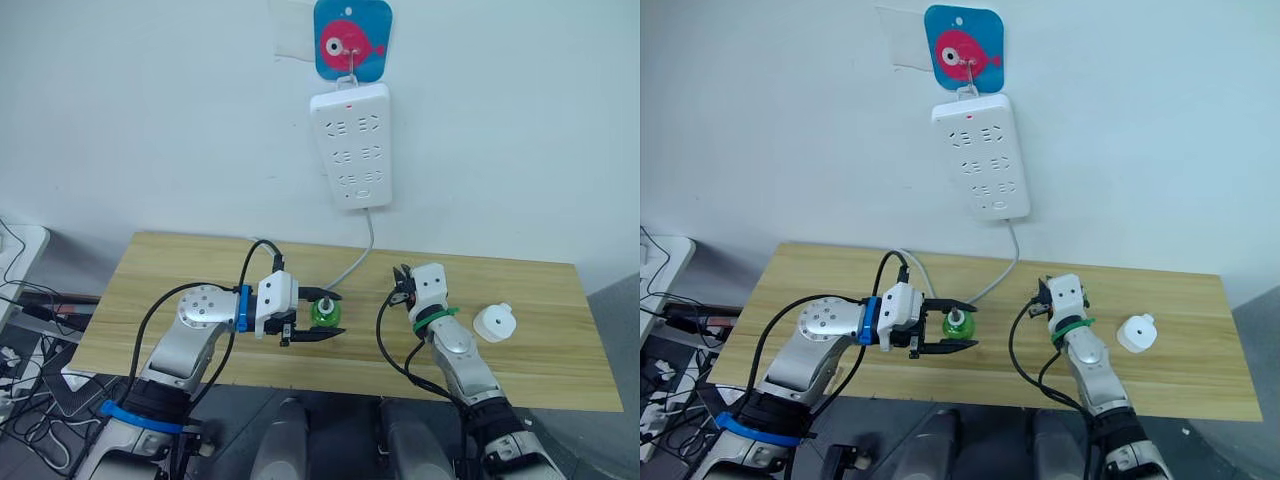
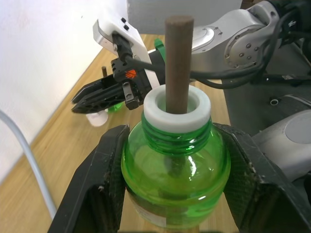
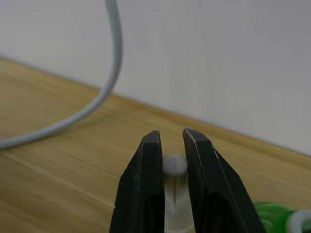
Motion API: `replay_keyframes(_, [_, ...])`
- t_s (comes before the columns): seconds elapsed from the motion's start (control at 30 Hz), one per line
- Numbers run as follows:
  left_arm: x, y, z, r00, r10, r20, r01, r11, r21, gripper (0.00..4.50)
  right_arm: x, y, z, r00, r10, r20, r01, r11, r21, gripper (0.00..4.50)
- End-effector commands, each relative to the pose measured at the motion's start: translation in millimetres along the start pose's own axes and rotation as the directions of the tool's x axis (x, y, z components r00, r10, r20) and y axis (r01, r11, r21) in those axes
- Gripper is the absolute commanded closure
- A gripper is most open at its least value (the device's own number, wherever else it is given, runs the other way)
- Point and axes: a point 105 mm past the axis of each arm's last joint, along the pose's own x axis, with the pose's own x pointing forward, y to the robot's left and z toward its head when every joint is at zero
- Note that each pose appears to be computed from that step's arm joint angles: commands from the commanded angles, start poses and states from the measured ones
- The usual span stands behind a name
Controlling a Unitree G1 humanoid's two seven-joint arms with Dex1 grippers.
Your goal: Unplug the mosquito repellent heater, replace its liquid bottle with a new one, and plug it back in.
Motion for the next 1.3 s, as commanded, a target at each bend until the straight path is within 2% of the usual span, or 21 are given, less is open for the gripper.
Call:
replay_keyframes(0.03, [0, -4, 12, 0.999, -0.012, 0.036, 0.011, 1.000, 0.028, 2.21, 4, -8, -3, 0.999, -0.045, 0.012, 0.045, 0.999, 0.003, 4.22])
replay_keyframes(0.27, [1, -4, 13, 0.999, -0.021, 0.037, 0.020, 1.000, 0.022, 2.21, 7, -9, -9, 0.999, -0.040, 0.013, 0.039, 0.999, 0.025, 4.22])
replay_keyframes(0.5, [4, -1, 13, 0.999, -0.027, 0.043, 0.026, 0.999, 0.024, 2.21, -3, -5, -6, 0.999, -0.016, 0.037, 0.015, 0.999, 0.050, 1.77])
replay_keyframes(0.67, [7, -2, 11, 0.998, -0.031, 0.048, 0.030, 0.999, 0.022, 2.21, -20, 7, 2, 0.997, 0.048, 0.054, -0.050, 0.998, 0.043, 0.03])
replay_keyframes(0.8, [10, 0, 10, 0.998, -0.027, 0.056, 0.025, 0.999, 0.025, 2.21, -42, 15, 15, 0.993, 0.103, 0.065, -0.105, 0.994, 0.030, 0.03])
replay_keyframes(0.93, [9, 7, 9, 0.998, -0.014, 0.058, 0.012, 0.999, 0.038, 2.21, -81, 22, 42, 0.972, 0.228, 0.061, -0.228, 0.974, 0.005, 0.03])
replay_keyframes(1.0, [8, 9, 8, 0.998, -0.019, 0.059, 0.015, 0.998, 0.056, 2.21, -100, 31, 60, 0.939, 0.340, 0.060, -0.341, 0.940, 0.014, 0.03])
replay_keyframes(1.13, [11, 11, 8, 0.996, -0.035, 0.076, 0.029, 0.996, 0.079, 2.21, -130, 59, 97, 0.792, 0.606, 0.072, -0.610, 0.790, 0.054, 0.03])
replay_keyframes(1.2, [13, 11, 9, 0.995, -0.050, 0.082, 0.043, 0.995, 0.093, 2.21, -130, 64, 112, 0.758, 0.645, 0.096, -0.652, 0.756, 0.065, 0.03])
replay_keyframes(1.3, [15, 12, 9, 0.995, -0.064, 0.083, 0.055, 0.993, 0.108, 2.21, -122, 70, 129, 0.744, 0.655, 0.132, -0.665, 0.744, 0.066, 0.03])
